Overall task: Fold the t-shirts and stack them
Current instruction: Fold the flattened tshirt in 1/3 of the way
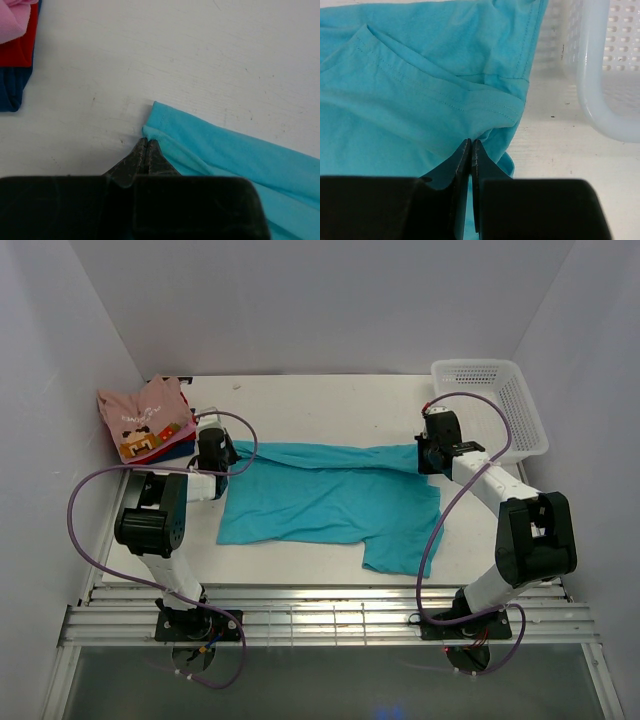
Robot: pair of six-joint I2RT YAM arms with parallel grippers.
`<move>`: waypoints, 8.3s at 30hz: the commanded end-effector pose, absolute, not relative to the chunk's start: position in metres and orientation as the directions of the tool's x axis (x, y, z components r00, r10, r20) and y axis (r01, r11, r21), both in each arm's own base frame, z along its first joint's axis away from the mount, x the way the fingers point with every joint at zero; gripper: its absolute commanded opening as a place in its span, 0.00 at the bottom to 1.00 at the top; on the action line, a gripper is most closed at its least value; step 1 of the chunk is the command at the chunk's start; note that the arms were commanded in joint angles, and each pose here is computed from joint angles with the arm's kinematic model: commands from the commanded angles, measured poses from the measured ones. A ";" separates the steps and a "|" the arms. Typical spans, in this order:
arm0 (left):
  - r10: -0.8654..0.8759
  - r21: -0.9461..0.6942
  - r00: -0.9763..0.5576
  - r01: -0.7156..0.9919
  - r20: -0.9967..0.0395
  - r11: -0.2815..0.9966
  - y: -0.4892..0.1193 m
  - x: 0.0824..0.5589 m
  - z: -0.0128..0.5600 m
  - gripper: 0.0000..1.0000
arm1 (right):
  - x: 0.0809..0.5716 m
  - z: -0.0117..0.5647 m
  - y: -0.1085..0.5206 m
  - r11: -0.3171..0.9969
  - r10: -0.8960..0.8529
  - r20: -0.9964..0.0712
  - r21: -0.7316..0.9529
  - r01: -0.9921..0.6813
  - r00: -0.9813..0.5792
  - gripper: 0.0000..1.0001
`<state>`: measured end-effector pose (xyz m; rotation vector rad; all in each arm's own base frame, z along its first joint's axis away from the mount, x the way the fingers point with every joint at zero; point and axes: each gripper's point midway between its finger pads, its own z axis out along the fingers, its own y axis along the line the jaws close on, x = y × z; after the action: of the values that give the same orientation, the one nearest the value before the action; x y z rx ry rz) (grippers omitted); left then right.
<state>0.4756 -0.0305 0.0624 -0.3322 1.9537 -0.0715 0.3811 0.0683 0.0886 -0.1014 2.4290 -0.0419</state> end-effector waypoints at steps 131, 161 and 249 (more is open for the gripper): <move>-0.058 -0.427 -0.541 0.588 -0.839 0.687 -0.449 0.357 0.107 0.27 | 0.288 0.102 0.136 0.975 -0.103 -0.665 0.079 -0.207 -0.740 0.43; -0.024 -0.361 -0.515 0.567 -0.857 0.741 -0.440 0.349 0.093 0.27 | 0.336 0.055 0.139 0.972 -0.213 -0.650 -0.062 -0.228 -0.729 0.15; -0.113 -0.474 -0.521 0.637 -0.846 0.608 -0.442 0.294 0.150 0.28 | 0.230 0.112 0.084 0.996 -0.052 -0.567 -0.086 -0.004 -0.822 0.38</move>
<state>0.3097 -0.4137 0.0984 0.3990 2.0129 -0.8430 0.2103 0.0719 0.0830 -0.0582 2.6696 -0.2089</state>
